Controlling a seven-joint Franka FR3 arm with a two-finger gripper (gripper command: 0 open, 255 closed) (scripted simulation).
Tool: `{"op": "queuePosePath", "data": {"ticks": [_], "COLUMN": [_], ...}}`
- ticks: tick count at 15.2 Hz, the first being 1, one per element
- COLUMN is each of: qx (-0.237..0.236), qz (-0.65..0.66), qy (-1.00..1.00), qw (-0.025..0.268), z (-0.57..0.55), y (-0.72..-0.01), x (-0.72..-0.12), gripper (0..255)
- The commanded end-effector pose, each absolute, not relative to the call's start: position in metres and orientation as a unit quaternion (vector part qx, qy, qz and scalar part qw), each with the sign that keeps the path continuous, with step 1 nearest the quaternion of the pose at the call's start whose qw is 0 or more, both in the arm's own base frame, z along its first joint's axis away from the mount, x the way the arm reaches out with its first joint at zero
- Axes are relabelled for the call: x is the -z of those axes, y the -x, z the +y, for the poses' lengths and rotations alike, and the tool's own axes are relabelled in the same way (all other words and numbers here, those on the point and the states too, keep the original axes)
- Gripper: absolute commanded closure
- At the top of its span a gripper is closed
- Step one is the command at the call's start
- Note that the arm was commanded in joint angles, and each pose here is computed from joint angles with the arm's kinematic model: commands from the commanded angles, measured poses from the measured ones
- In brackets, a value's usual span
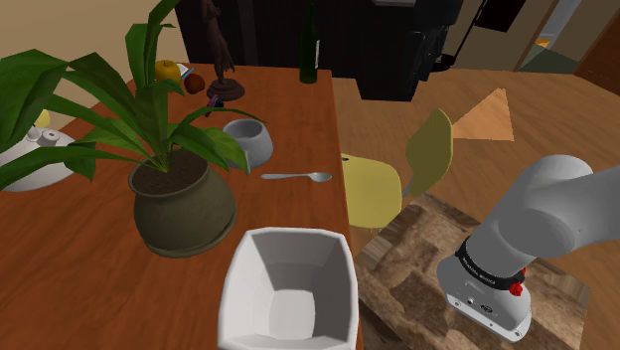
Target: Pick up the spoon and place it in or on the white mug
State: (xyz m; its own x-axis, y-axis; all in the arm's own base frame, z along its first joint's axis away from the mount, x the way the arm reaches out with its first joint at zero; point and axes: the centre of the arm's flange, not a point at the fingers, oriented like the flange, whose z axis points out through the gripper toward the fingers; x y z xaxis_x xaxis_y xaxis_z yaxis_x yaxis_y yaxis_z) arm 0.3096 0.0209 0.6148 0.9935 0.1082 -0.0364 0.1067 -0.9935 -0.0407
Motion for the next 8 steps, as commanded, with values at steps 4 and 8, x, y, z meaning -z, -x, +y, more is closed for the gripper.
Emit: {"op": "queuePosePath", "data": {"ticks": [4,8], "qx": [-0.007,0.010], "qz": [-0.081,-0.117], "qy": [0.996,0.992], "qw": [0.028,0.039], "z": [0.031,0.046], "y": [-0.328,-0.353], "x": [-0.584,-0.545], "gripper": [0,0]}}
